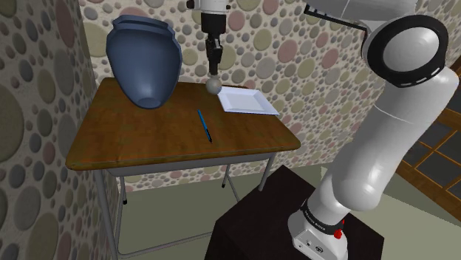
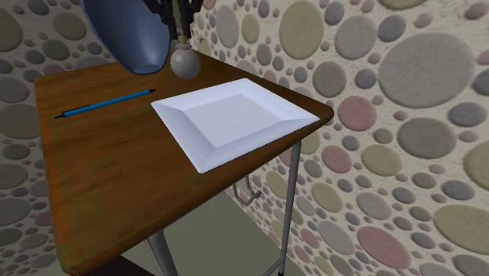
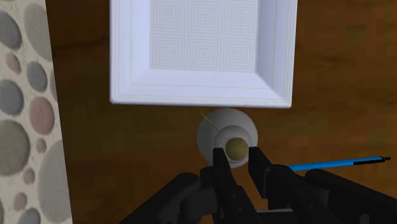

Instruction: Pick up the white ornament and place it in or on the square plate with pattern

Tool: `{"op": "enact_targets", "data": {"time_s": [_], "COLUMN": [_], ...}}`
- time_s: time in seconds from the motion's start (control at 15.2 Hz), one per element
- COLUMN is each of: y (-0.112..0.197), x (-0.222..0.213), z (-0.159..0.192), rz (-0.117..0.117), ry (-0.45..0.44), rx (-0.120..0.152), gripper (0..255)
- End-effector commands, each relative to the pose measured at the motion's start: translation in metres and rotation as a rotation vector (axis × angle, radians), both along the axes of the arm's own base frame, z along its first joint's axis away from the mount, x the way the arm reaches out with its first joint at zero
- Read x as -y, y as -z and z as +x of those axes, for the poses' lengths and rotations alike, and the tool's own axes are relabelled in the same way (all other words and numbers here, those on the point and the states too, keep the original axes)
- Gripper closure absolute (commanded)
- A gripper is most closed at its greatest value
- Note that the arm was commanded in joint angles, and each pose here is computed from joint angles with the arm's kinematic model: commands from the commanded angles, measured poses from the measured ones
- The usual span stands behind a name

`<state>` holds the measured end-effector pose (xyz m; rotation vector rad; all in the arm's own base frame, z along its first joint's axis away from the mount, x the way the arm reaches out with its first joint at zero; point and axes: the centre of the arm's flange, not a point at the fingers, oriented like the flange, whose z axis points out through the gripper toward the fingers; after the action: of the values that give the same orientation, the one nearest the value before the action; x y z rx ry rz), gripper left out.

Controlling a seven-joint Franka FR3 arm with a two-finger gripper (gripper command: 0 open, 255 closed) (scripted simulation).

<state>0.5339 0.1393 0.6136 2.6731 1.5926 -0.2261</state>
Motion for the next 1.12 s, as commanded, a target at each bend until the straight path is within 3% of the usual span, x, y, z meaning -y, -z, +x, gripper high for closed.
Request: {"op": "enact_targets", "data": {"time_s": [0.0,0.59,1.06], "y": [-0.001,0.000,0.036], "x": [0.024,0.133,0.133], "z": [-0.013,-0.073,-0.073], "rz": [0.001,0.001,0.001], "ry": [-0.001,-0.001,-0.001], "rx": [0.000,0.000,0.000], "gripper": [255,255,255]}}
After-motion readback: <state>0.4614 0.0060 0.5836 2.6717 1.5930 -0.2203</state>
